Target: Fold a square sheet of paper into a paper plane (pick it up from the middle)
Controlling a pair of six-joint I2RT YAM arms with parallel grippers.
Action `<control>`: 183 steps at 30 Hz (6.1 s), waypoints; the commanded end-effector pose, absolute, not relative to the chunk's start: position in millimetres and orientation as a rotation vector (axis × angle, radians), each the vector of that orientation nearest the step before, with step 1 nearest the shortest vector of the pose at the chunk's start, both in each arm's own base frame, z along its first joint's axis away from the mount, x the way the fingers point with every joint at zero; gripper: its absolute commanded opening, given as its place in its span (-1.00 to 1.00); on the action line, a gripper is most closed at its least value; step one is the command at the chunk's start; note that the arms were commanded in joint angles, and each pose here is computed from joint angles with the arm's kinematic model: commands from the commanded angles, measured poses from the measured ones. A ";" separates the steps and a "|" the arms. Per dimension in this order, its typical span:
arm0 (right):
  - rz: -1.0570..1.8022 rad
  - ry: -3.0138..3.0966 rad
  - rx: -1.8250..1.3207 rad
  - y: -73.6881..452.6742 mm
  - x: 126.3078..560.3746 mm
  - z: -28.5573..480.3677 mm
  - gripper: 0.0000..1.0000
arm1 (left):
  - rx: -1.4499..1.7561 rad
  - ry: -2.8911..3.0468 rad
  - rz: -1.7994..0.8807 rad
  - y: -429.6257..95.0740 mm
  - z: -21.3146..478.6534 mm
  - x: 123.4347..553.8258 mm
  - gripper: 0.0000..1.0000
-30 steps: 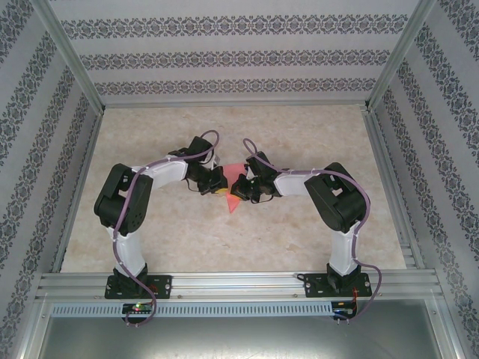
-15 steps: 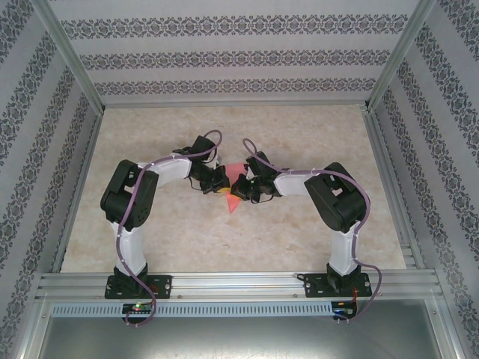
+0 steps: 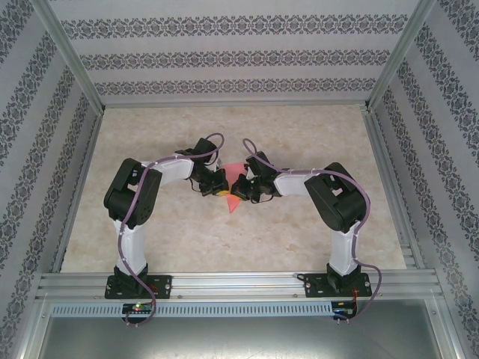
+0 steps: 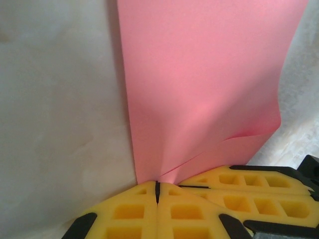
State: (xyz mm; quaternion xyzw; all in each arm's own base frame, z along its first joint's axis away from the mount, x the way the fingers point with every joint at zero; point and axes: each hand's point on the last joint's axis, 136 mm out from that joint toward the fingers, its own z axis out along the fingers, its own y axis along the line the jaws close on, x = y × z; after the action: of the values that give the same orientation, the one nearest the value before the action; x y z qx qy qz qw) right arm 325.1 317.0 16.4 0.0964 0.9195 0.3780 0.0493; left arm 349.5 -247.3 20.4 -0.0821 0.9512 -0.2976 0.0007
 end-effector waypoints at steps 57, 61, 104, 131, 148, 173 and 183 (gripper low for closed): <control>0.921 2.651 0.490 207.2 382.8 17.2 -1.00 | 0.137 3.307 0.054 -173.3 -56.4 278.6 -1.00; 0.976 2.591 0.440 212.5 381.6 44.1 -1.00 | 0.137 3.298 0.020 -178.2 -55.8 281.4 -1.00; 1.007 2.828 0.502 254.5 328.1 -37.2 -1.00 | -0.059 2.824 -0.971 -278.4 84.4 334.8 -0.63; 0.988 2.868 0.529 250.4 321.6 -45.5 -1.00 | -0.209 3.044 -0.855 -262.6 6.4 294.3 -0.85; 0.910 2.912 0.559 237.5 315.1 -56.2 -1.00 | -0.222 3.103 -0.835 -236.1 -2.3 259.2 -0.86; 0.880 2.939 0.577 233.9 312.5 -62.2 -1.00 | -0.098 2.801 -1.099 -255.9 82.8 296.6 -0.85; 0.893 2.941 0.572 235.7 312.3 -61.4 -1.00 | -0.159 2.921 -0.987 -260.4 38.7 307.1 -0.96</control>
State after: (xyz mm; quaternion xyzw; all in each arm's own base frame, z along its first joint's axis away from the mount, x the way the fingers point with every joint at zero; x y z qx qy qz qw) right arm 351.3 281.7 13.6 0.1288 0.9000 0.4094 0.0762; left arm 309.0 -258.8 46.7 -0.0512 0.9406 -0.3339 0.0345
